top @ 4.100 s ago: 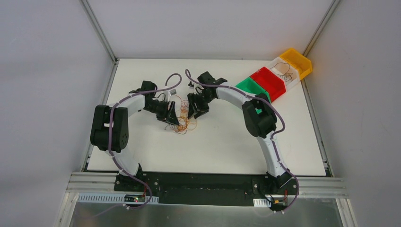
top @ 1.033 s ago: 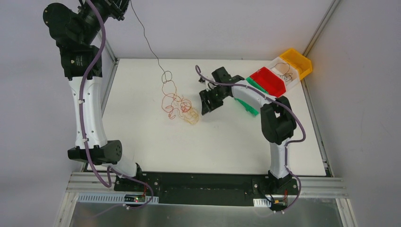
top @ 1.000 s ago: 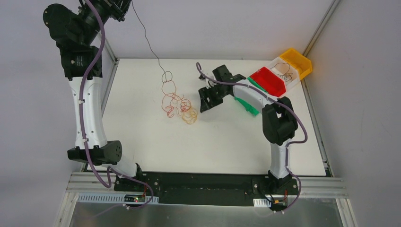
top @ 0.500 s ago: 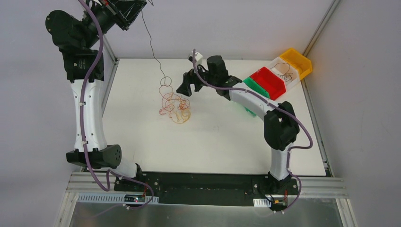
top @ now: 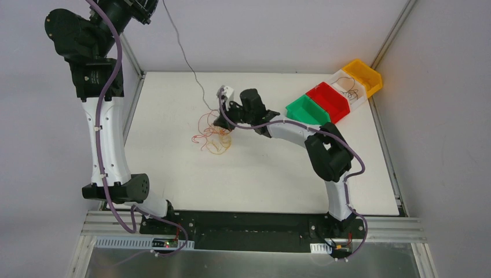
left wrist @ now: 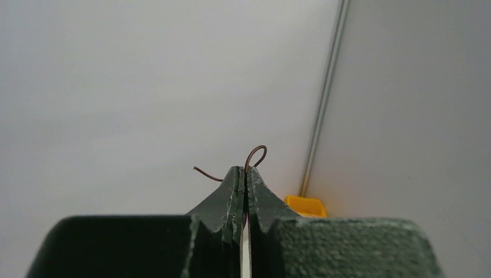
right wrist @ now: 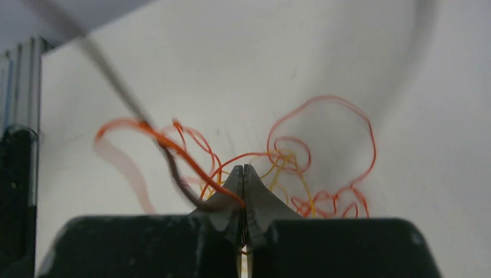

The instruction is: Untangle the cables

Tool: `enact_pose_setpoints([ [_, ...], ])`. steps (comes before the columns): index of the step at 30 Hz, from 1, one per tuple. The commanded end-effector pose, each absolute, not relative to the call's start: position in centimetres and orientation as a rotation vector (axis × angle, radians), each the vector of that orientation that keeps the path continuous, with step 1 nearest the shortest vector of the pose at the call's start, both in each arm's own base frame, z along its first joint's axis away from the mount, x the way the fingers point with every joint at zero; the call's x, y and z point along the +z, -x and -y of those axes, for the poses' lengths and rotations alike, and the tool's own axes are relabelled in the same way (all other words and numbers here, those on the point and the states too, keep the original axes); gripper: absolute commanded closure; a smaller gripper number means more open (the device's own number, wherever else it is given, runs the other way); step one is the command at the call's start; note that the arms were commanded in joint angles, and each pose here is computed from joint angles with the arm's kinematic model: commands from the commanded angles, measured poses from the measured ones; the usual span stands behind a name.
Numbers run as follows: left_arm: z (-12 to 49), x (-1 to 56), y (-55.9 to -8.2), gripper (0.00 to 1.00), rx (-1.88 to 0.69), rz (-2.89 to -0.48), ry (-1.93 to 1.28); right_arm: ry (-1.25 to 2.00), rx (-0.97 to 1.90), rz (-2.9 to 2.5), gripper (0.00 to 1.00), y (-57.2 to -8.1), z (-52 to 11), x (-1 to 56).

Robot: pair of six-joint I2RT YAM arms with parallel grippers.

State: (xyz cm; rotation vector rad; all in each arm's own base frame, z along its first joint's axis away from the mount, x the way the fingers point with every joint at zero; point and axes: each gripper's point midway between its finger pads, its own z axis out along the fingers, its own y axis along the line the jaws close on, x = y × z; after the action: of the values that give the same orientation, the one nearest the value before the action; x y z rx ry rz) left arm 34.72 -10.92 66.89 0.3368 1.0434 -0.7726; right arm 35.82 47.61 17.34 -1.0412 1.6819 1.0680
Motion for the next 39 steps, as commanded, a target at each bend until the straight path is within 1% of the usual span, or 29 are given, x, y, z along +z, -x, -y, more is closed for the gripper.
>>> enact_pose_setpoints([
  [1,7.1,72.4,-34.2,1.00,-0.502,-0.865,-0.219,1.176,0.935,-1.740,1.00,-34.2,-43.3,11.4],
  [4,4.9,74.5,-34.4,1.00,-0.398,-0.798,-0.136,1.239,0.903,-1.814,1.00,-32.1,-40.9,8.4],
  [6,4.0,75.6,-34.2,1.00,-0.368,-0.756,-0.098,1.252,0.891,-1.832,1.00,-31.5,-40.1,8.0],
  [8,4.4,75.7,-34.2,1.00,-0.396,-0.751,-0.111,1.255,0.891,-1.854,0.99,-31.3,-39.8,8.1],
  [10,6.0,74.6,-34.7,1.00,-0.493,-0.796,-0.157,1.236,0.882,-1.878,0.75,-31.6,-39.7,9.2],
  [11,6.9,73.4,-35.4,1.00,-0.556,-0.837,-0.173,1.207,0.879,-1.892,0.58,-32.2,-39.6,10.2],
  [12,7.6,72.4,-35.7,1.00,-0.609,-0.867,-0.195,1.168,0.879,-1.909,0.45,-32.9,-39.5,11.5],
  [13,8.4,71.4,-35.9,1.00,-0.663,-0.899,-0.210,1.131,0.881,-1.919,0.36,-33.6,-39.2,13.0],
  [14,9.1,70.5,-36.0,1.00,-0.708,-0.925,-0.229,1.095,0.885,-1.927,0.30,-34.4,-38.8,14.8],
  [19,13.8,66.3,-35.7,1.00,-0.853,-1.028,-0.381,0.900,0.821,-1.827,0.16,-39.5,-37.0,24.2],
  [21,15.3,65.2,-35.6,1.00,-0.902,-1.054,-0.418,0.846,0.830,-1.746,0.11,-40.7,-37.0,28.6],
  [24,17.2,63.7,-35.4,1.00,-0.974,-1.093,-0.458,0.796,0.917,-1.640,0.08,-40.5,-37.5,34.3],
  [26,18.1,62.7,-35.4,1.00,-1.014,-1.117,-0.478,0.786,0.958,-1.584,0.07,-40.0,-37.7,36.8],
  [30,19.5,61.0,-35.2,1.00,-1.096,-1.170,-0.498,0.764,1.022,-1.483,0.06,-39.1,-38.0,40.5],
  [34,20.7,60.0,-35.1,1.00,-1.153,-1.197,-0.506,0.785,1.072,-1.410,0.07,-38.4,-39.0,42.5],
  [37,21.3,59.9,-35.5,1.00,-1.178,-1.203,-0.487,0.822,1.102,-1.377,0.13,-37.8,-40.3,42.7],
  [38,21.4,59.9,-35.7,1.00,-1.185,-1.205,-0.481,0.839,1.111,-1.366,0.18,-37.4,-40.7,42.5],
  [39,21.4,59.9,-35.8,1.00,-1.193,-1.207,-0.471,0.860,1.116,-1.355,0.31,-37.1,-41.0,42.3],
])
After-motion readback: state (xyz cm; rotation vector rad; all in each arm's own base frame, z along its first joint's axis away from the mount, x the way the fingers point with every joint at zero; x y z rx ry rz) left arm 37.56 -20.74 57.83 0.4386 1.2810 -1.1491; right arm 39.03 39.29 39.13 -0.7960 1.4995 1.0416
